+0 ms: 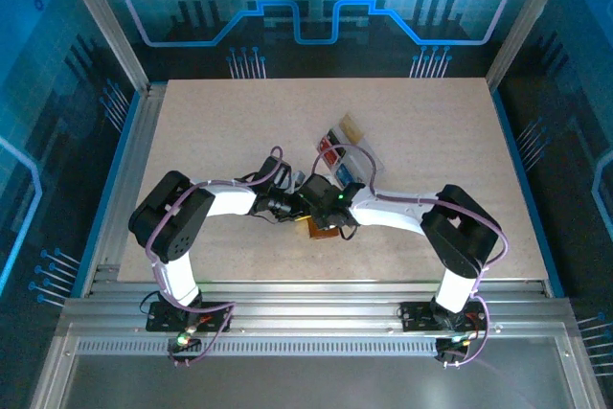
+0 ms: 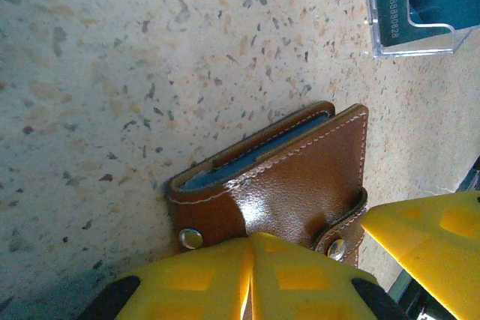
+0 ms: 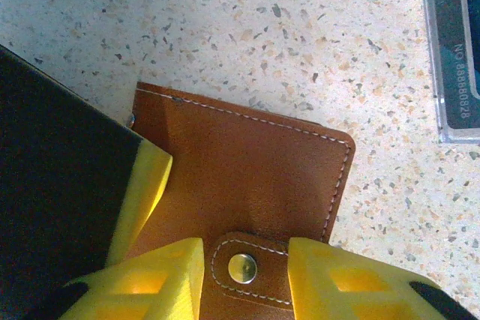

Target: Put the credit cards into the card holder

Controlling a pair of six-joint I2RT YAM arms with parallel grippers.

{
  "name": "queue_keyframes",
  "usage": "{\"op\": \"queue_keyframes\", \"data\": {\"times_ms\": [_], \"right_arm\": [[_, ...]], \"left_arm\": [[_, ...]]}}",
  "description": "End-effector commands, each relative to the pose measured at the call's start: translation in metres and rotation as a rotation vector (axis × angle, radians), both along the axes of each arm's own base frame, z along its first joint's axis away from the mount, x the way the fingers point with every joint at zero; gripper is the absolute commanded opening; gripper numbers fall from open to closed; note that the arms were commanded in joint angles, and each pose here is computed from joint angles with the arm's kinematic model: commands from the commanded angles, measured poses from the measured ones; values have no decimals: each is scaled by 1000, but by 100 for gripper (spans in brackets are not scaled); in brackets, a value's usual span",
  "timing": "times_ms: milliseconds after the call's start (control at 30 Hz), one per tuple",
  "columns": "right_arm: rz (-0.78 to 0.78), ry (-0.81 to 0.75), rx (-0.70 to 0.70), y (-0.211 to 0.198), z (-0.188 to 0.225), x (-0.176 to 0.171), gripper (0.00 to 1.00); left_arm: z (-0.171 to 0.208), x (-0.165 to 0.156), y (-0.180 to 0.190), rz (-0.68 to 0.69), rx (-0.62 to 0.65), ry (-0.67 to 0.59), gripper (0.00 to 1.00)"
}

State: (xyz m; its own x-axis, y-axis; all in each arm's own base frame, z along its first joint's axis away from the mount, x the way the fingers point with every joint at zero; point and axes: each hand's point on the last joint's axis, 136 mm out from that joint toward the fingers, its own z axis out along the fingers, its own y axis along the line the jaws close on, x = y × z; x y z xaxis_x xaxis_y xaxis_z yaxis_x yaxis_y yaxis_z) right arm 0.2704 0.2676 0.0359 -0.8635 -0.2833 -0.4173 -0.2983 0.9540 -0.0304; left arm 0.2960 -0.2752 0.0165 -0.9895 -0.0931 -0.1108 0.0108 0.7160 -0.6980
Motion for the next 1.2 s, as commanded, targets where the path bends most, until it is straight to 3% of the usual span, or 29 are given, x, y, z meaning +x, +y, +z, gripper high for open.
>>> {"op": "queue_keyframes", "data": {"times_ms": [0,500,767,1167], "right_arm": [[23,75,-59,-7,-33,-10,36],[99,184,-57,-6,-69,-37,39],[141,235,-50,-9,-69,-58,39],[109,292,-236,-42,-83,-77,38]], "left_arm": [[-57,-27,30,42,186,139,13],[-55,-25,31,45,173,141,13],[-55,-25,33,59,153,151,13],[-55,-24,34,63,151,153,14]]}}
